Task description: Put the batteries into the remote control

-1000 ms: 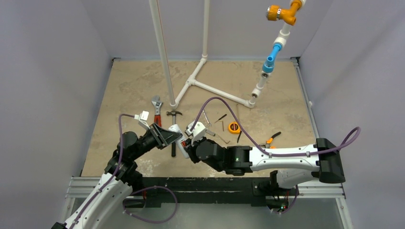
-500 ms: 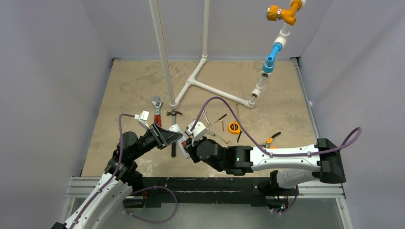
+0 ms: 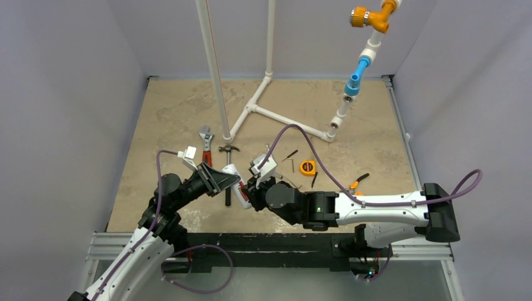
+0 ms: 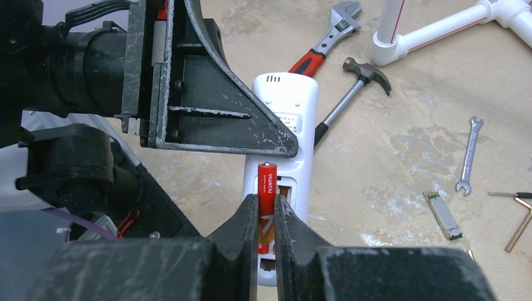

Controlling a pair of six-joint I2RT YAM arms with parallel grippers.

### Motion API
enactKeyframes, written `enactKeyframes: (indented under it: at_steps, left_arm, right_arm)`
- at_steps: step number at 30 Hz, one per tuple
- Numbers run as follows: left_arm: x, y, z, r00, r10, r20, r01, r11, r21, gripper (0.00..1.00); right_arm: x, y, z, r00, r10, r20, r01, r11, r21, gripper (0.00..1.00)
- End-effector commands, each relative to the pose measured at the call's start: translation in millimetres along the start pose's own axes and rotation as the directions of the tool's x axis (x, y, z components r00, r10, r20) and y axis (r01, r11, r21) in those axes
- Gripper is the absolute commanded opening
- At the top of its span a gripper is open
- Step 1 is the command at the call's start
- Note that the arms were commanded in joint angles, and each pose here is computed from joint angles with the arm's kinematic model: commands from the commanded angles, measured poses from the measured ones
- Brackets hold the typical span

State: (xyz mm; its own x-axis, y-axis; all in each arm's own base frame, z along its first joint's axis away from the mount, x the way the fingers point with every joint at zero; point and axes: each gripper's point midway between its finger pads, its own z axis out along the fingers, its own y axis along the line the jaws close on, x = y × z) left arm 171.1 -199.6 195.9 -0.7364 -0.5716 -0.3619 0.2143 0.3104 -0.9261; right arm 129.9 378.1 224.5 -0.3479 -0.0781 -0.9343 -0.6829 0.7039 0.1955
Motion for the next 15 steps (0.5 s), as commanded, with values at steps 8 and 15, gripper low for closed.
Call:
enactKeyframes:
  at_steps: [8, 15]
  left_arm:
    - [-4.0, -18.9, -1.0, 1.0, -0.023, 0.012, 0.022, 0.996, 0.085, 0.0]
    - [-4.1, -22.5, -1.4, 0.999, -0.035, 0.011, 0.034, 0.995, 0.098, 0.0]
  right_arm:
    - [-10.5, 2.6, -0.1, 0.998, 0.029, 0.052, -0.029, 1.0, -0.002, 0.05]
    - [-5.8, -0.4, 1.1, 0.998, 0.032, 0.047, -0.032, 0.999, 0.011, 0.07]
